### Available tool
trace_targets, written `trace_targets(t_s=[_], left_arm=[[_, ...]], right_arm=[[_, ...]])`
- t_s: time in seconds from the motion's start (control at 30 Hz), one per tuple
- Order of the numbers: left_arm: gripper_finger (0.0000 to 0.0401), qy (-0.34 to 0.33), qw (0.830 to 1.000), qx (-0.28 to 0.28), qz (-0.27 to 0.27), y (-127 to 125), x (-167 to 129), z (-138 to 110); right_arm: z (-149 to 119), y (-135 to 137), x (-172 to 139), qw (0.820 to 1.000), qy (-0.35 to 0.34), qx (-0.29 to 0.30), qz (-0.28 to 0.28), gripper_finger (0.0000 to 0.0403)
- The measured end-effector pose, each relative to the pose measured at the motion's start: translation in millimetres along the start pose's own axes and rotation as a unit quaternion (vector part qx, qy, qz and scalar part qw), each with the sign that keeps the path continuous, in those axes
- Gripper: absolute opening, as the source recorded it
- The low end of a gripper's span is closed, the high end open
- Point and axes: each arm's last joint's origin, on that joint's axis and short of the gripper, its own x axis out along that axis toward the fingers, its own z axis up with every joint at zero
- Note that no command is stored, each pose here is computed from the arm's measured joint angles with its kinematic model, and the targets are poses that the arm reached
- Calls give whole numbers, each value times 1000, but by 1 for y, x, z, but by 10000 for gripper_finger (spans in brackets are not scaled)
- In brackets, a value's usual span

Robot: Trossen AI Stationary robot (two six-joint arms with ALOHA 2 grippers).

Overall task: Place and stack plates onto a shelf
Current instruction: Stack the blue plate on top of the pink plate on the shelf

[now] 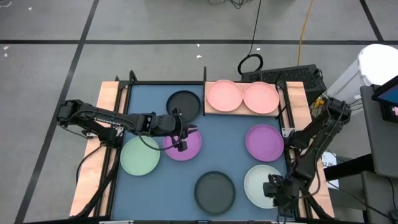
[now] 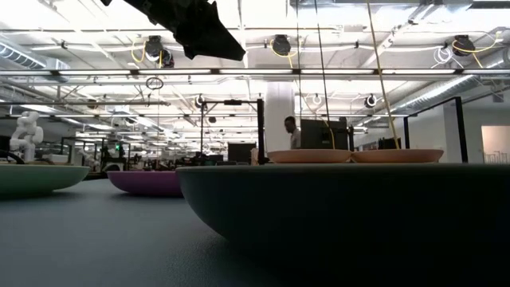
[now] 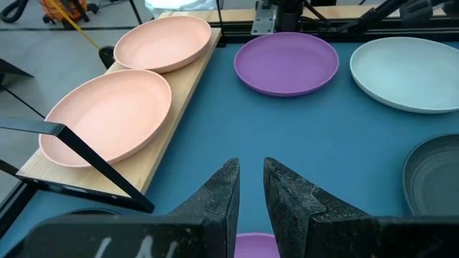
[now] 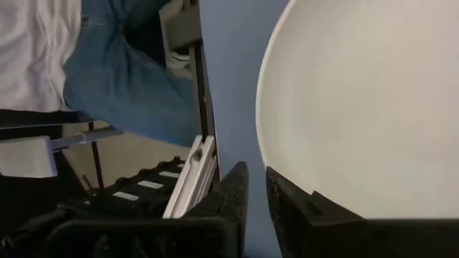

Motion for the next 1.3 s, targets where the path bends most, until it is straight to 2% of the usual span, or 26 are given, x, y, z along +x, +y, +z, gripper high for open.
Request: trace_targets(t_s=[0.27, 0.47, 0.67, 0.77, 1.1, 1.3], left_arm=[[72, 0, 1000, -1, 0, 0, 0, 0], [72, 0, 1000, -4, 0, 0, 0, 0], [72, 0, 1000, -5, 0, 0, 0, 0], [72, 0, 1000, -5, 0, 0, 0, 0], [72, 1, 1000, -5, 1, 0, 0, 0], [72, 0, 1000, -4, 1, 0, 0, 0]], right_arm=[[-12, 8, 19, 1000, 4, 21, 2, 14], [-12, 10, 25, 998, -12, 54, 3, 40], [-12, 11, 32, 1000, -22, -15, 1, 95], [-13, 9, 38, 998, -18, -51, -11, 109], [-12, 5, 41, 992, -33, -115, -38, 87], [-12, 6, 34, 993, -37, -109, -33, 80]])
